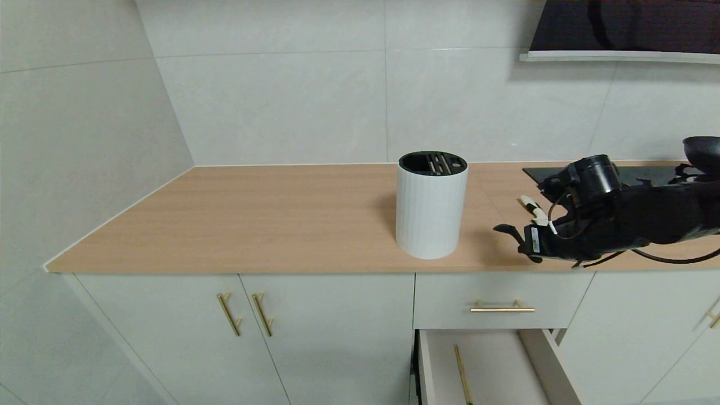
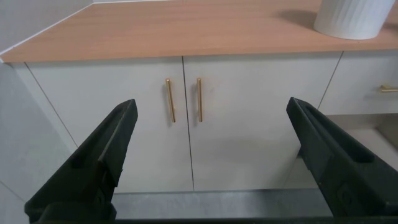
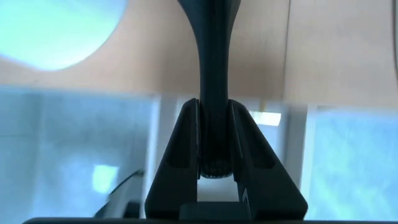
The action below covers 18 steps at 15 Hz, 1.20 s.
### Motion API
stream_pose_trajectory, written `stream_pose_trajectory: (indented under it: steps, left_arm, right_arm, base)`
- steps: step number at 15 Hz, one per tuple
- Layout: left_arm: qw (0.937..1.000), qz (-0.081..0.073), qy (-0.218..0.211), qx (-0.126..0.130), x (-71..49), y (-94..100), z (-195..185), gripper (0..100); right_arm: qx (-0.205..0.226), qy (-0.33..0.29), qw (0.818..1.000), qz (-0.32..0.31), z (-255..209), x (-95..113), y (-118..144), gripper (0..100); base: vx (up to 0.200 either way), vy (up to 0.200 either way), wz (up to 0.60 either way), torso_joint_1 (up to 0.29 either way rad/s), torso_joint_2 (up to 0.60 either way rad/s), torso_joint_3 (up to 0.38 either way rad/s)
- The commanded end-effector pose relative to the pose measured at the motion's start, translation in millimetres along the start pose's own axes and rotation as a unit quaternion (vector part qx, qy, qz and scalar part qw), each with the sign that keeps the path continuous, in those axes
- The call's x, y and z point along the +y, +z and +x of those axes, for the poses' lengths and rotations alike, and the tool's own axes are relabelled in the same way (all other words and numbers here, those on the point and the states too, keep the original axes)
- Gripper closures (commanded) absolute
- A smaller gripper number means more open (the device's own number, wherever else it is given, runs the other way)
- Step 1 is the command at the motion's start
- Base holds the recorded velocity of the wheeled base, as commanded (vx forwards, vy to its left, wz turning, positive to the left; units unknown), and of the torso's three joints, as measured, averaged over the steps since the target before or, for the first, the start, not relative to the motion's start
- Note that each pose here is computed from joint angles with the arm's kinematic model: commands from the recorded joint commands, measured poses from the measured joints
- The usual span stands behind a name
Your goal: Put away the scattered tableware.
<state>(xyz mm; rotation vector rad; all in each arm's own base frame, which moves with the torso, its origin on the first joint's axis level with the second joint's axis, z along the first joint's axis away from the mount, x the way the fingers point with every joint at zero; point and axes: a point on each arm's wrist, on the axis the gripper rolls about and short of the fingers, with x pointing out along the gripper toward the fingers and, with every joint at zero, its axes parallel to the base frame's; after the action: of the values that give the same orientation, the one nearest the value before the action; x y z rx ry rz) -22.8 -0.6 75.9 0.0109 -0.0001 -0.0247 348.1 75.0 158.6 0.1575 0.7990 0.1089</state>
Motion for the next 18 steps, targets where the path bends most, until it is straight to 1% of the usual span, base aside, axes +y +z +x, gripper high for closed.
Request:
stream_pose_trajectory:
  steps: [1,4,6,12,16,18]
  left_arm:
    - [1.0000,0.000,0.000,0.000,0.0,0.1,0,0]
    - [1.0000,0.000,0.000,0.000,0.0,0.1,0,0]
    - [1.0000,0.000,0.000,0.000,0.0,0.1,0,0]
    - [1.0000,0.000,0.000,0.000,0.0,0.1,0,0]
    - [1.0000,0.000,0.000,0.000,0.0,0.1,0,0]
    - [1.0000,0.000,0.000,0.000,0.0,0.1,0,0]
  right_arm:
    - [-0.016,0.003,1.000,0.019,-43,-1,-11,100]
    - [-0.006,-0.027,0.999,0.021,-57,-8,-34,100]
    - [0.012,-0.035,0.999,0.017,-59,-11,-49,100]
    - [0.001,-0.030,1.000,0.006,-50,-9,-61,100]
    - [0.015,-0.025,1.000,-0.012,-46,-2,-71,100]
    - [0.022,-0.023,0.999,-0.018,-45,0,-75,100]
  base:
    - [0.000,0.000,0.00,0.000,0.00,0.000]
    - [0.000,0.000,0.00,0.000,0.00,0.000]
    - [0.000,0.000,0.00,0.000,0.00,0.000]
    - [0.000,0.000,0.00,0.000,0.00,0.000]
    - [0.000,0.000,0.00,0.000,0.00,0.000]
    - [0.000,0.000,0.00,-0.080,0.17,0.105]
